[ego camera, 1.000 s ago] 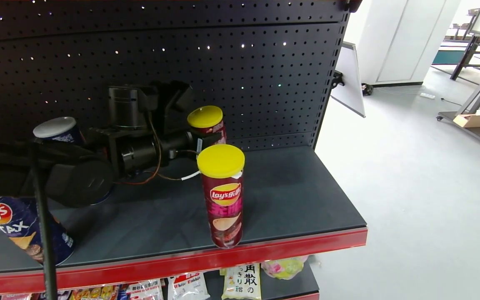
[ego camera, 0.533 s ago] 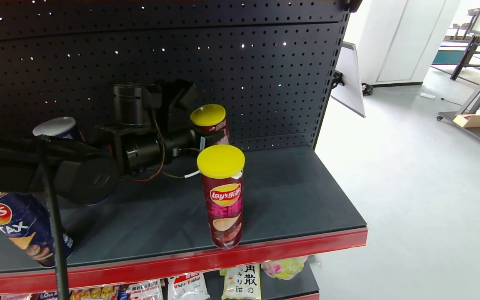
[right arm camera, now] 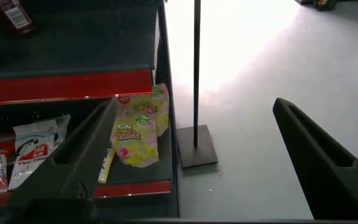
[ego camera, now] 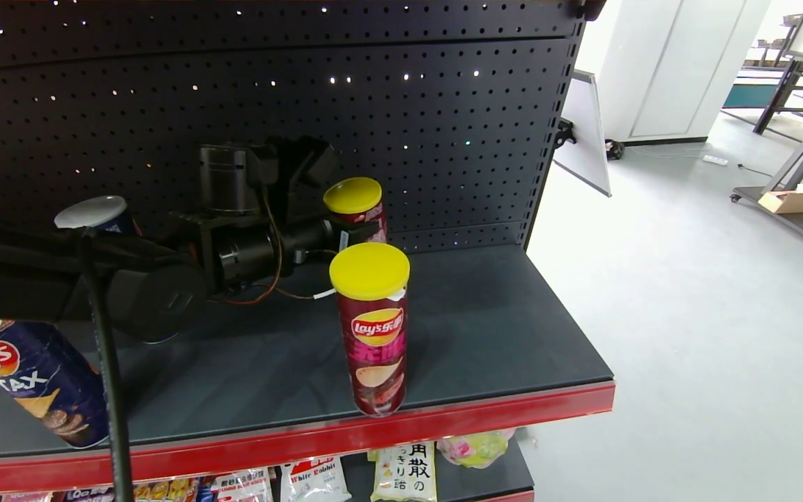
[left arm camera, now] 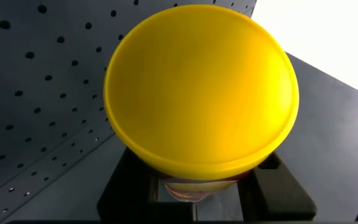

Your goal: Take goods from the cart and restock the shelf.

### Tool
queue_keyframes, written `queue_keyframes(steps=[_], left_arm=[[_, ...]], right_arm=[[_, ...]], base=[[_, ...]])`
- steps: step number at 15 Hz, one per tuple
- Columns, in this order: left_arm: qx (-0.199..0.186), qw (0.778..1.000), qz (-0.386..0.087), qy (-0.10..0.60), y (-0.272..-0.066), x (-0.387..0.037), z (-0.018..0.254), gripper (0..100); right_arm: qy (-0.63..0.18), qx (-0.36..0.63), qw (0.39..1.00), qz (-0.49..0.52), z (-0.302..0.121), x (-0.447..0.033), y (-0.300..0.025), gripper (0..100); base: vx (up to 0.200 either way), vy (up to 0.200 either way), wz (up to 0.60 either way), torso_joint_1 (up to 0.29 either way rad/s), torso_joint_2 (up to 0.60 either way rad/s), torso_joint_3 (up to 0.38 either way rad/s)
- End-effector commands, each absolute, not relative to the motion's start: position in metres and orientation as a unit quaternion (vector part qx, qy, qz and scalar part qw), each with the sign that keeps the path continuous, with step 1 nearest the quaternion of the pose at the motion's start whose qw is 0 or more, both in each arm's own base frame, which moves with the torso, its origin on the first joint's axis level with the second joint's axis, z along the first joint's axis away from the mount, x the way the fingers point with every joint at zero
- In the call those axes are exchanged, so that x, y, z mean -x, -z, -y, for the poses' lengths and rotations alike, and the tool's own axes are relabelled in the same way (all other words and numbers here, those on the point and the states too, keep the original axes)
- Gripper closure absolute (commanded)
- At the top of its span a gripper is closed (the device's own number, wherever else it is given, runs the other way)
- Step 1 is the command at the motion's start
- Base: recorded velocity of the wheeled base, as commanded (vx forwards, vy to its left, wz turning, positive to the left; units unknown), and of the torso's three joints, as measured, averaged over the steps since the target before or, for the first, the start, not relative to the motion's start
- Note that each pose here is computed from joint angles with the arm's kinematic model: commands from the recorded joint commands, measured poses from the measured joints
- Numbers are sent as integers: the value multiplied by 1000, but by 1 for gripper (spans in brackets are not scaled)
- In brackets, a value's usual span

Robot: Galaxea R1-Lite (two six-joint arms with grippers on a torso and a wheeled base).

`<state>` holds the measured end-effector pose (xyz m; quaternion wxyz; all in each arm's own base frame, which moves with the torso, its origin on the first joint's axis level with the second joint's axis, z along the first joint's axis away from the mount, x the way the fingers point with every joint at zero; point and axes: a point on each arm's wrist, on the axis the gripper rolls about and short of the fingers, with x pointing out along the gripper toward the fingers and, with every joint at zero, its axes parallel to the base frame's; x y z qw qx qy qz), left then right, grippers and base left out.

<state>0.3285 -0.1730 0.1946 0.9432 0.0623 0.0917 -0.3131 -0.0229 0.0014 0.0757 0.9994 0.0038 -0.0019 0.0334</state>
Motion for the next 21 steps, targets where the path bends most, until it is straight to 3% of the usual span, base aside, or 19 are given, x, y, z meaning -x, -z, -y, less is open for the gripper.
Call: queue_keyframes(steps=[1,21], left_arm=[[-63,943,-95,313,-192,-330,174,100],[-66,945,-95,307,-192,-333,169,100]], right_arm=[[-34,-4,999,1,-1,23,-76,0],[-34,-4,999,2,-1,23,-76,0]], base=[[0,0,0,0,0,0],[0,0,0,0,0,0]])
